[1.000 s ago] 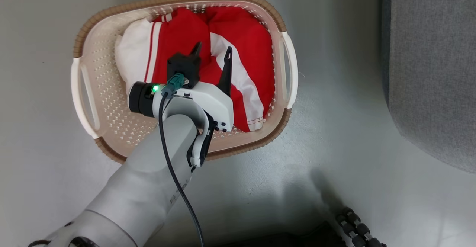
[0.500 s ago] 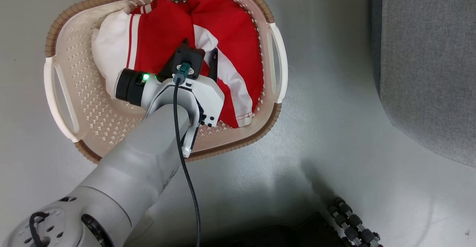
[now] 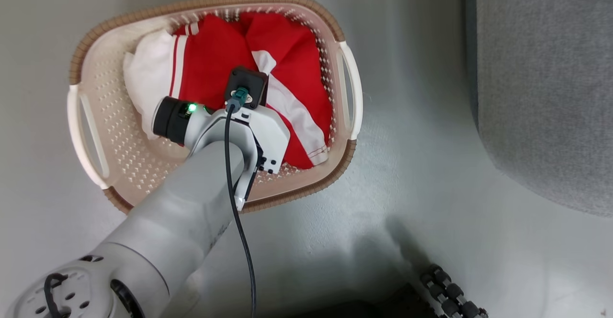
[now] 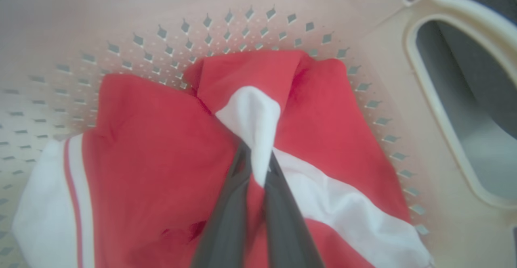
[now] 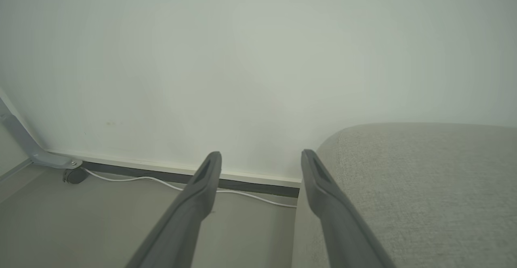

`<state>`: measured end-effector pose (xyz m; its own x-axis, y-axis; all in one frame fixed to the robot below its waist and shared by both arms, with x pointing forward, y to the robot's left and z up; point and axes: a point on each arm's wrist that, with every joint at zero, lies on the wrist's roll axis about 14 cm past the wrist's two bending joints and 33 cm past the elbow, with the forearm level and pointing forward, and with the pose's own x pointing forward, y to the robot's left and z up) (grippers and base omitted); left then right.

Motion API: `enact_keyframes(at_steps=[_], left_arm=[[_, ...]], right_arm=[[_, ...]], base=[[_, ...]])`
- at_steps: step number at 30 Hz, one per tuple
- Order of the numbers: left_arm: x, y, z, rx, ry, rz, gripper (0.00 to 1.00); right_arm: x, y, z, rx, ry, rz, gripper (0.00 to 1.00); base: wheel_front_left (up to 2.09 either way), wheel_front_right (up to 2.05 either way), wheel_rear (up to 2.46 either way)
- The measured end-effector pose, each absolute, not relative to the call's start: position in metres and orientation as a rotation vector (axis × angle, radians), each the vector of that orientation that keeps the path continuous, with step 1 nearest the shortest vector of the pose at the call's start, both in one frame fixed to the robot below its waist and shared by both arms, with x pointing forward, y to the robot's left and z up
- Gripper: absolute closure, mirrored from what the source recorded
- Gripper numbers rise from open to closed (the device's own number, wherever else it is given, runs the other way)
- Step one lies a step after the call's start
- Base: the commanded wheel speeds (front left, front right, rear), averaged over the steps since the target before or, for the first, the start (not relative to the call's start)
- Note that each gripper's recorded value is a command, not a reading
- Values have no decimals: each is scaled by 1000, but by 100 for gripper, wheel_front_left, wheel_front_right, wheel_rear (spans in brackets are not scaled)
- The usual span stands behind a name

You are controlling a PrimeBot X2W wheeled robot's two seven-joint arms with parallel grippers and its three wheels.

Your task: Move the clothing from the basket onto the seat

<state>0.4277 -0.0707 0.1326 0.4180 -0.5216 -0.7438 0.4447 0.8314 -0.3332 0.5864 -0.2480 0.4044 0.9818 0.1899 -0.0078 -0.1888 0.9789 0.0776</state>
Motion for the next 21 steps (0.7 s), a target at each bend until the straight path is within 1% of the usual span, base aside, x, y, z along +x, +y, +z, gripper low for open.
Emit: enact_keyframes(at_steps=[9, 14, 21], left_arm=[[429, -71, 172, -99, 885, -617, 100], [436, -72, 207, -101, 805, -613, 100], [434, -61, 251, -107, 711, -581, 100]], right_arm=[[580, -245, 435, 87, -24, 191, 0], [570, -240, 449, 99, -30, 198, 0], [552, -229, 471, 98, -39, 216, 0]], base=[[0, 0, 0], [0, 0, 0], [0, 0, 0]])
